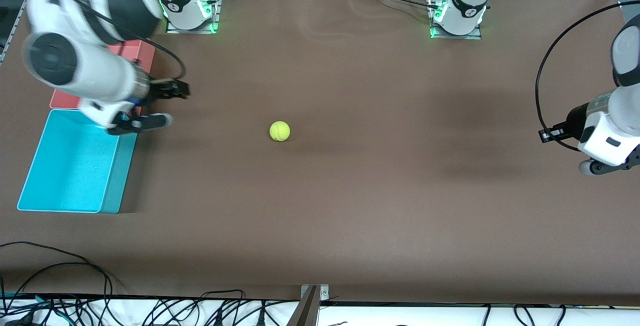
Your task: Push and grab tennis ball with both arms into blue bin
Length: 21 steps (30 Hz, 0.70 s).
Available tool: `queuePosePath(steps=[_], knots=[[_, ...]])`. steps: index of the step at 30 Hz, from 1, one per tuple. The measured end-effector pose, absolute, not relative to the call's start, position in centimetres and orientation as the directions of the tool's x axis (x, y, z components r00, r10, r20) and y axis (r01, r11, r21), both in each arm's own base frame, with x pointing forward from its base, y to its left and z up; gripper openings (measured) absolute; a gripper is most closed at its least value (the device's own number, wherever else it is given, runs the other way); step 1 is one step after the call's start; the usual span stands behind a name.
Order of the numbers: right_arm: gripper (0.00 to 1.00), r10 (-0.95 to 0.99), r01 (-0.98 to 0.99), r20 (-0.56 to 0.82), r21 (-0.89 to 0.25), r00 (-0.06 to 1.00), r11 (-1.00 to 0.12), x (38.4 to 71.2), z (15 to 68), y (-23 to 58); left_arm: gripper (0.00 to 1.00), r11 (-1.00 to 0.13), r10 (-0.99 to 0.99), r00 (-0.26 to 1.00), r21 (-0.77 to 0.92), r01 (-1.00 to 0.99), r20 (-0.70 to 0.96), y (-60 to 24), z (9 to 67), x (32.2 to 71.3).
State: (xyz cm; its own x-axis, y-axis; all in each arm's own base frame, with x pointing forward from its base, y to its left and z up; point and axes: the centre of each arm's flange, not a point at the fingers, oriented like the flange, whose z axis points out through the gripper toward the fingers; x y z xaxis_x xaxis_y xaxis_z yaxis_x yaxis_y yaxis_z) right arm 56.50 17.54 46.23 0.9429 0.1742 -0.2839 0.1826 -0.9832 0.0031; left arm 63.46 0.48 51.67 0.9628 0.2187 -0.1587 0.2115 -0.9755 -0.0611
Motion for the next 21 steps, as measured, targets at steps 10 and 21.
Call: queuePosePath(steps=[10, 21], knots=[[1.0, 0.16, 0.167, -0.202, 0.019, 0.966, -0.986, 54.0, 39.1, 25.6, 0.44, -0.999, -0.022, 0.986, -0.021, -0.026, -0.166, 0.4, 54.3, 63.1], [1.0, 0.1, 0.103, -0.127, 0.012, 0.987, -0.995, 51.1, 33.4, 32.0, 0.85, -0.999, -0.046, 0.985, -0.018, -0.05, -0.163, 0.1, 55.1, 63.1]])
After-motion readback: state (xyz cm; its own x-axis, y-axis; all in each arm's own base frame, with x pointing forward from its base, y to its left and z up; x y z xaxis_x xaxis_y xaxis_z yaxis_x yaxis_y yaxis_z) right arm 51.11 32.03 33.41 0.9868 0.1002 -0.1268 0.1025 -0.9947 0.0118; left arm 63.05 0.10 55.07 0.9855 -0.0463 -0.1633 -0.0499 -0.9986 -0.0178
